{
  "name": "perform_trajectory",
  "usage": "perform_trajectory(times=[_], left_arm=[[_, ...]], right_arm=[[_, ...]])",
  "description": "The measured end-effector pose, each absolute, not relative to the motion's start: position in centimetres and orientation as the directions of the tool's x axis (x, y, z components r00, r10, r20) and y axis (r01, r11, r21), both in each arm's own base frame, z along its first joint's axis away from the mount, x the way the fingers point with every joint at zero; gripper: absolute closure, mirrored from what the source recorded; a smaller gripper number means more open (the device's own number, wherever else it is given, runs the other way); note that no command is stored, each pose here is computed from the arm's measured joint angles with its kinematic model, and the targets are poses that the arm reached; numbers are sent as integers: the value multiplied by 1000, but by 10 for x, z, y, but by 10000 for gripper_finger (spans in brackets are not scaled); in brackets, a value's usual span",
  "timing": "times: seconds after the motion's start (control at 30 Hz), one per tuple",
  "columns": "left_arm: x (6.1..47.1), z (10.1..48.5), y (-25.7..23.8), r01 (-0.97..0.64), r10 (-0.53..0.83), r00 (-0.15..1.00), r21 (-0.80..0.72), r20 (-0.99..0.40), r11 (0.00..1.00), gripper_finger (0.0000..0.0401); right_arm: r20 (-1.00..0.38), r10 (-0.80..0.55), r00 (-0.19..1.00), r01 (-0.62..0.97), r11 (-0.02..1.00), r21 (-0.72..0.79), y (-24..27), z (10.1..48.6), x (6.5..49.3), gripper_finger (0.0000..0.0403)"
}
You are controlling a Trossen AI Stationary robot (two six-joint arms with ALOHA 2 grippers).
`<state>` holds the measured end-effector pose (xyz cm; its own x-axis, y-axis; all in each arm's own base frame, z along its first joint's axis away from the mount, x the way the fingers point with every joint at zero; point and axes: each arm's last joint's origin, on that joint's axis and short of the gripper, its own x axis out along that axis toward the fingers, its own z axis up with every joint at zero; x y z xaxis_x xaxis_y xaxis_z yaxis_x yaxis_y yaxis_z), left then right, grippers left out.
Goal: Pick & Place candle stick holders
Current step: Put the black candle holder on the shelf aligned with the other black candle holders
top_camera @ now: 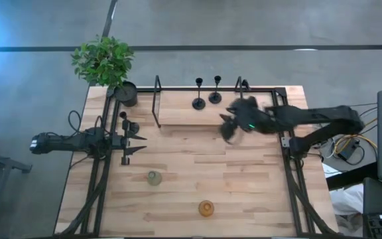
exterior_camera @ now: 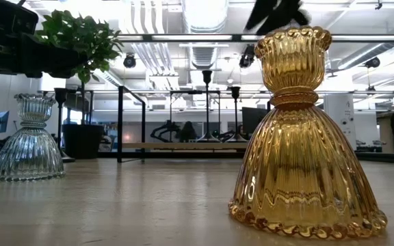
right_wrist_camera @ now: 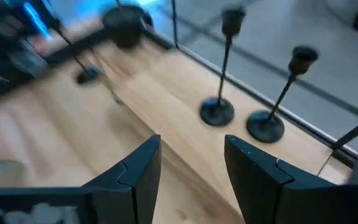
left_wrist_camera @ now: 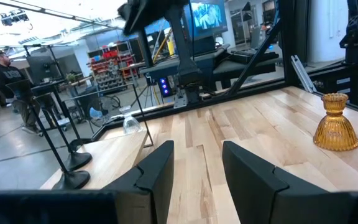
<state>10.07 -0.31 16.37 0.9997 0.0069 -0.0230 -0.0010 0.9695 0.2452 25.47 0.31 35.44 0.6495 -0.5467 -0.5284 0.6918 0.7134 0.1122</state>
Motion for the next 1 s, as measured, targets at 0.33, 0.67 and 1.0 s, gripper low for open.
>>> perform_trajectory(times=[0.33,0.67,1.0], left_arm=[[101,164,-3,-1,6,1000,245,-23,969,258],[101,164,-3,0,6,1000,245,-23,969,258],[101,164,-3,0,6,1000,245,-23,969,258]], right_arm=[[-438,-433,788,570,782,253,47,364,196,285],[-566,-240,789,438,866,243,55,307,182,389],[-435,-9,900,172,926,337,51,239,154,394]])
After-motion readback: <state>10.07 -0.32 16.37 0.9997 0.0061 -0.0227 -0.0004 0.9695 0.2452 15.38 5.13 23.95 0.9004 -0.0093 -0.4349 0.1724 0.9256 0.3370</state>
